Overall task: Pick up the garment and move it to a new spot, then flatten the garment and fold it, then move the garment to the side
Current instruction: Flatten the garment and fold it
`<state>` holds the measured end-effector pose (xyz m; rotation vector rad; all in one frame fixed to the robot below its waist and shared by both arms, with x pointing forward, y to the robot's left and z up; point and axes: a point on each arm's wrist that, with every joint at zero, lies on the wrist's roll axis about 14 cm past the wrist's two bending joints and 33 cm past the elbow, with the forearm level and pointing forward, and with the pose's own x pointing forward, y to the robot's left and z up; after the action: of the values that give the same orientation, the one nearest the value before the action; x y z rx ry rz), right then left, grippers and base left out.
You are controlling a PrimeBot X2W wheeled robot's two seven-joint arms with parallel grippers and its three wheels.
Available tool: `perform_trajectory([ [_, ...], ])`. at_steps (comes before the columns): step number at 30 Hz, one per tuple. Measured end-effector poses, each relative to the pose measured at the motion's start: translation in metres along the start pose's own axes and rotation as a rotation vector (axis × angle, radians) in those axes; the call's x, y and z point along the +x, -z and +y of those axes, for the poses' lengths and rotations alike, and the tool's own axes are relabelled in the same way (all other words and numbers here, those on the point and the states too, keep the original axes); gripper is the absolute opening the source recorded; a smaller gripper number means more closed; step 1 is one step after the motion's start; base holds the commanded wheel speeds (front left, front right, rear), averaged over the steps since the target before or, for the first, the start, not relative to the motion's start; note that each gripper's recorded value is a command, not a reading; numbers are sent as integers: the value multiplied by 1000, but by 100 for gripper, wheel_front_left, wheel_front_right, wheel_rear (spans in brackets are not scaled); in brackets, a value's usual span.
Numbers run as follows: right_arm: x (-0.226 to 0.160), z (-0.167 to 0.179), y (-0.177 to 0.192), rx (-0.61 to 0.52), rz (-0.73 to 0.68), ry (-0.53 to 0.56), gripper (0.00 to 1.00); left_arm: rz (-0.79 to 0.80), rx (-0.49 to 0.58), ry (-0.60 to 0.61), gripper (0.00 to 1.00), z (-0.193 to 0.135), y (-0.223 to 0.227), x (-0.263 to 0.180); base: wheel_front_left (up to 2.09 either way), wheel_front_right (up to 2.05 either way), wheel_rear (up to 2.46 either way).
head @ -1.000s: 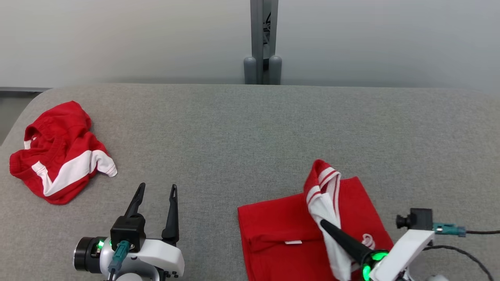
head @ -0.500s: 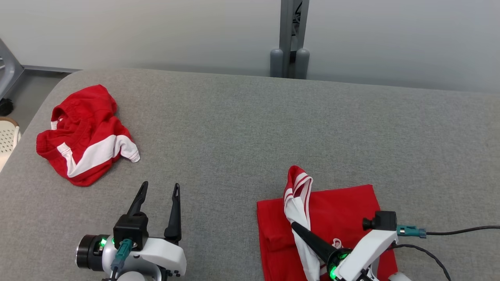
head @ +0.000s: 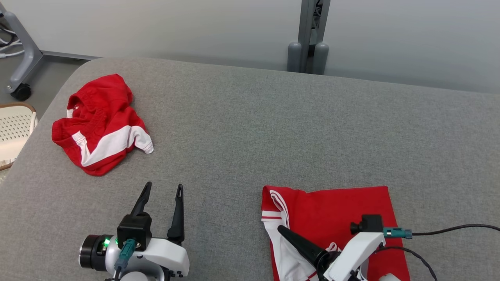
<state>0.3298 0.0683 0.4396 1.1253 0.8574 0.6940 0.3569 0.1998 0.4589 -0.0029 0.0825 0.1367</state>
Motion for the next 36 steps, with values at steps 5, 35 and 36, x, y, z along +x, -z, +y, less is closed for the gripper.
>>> perform_trajectory([
  [5,0,18,-5,-4,-4,-54,100,-2,-1,2,100,-1,-1,0,0,0,0],
  [35,-173,47,-225,-1059,-903,257,100,-78,7,88,100,-26,-24,9,0,0,0],
  [36,-176,43,-224,-1112,-891,294,100,-82,7,89,100,-26,-26,10,0,0,0],
])
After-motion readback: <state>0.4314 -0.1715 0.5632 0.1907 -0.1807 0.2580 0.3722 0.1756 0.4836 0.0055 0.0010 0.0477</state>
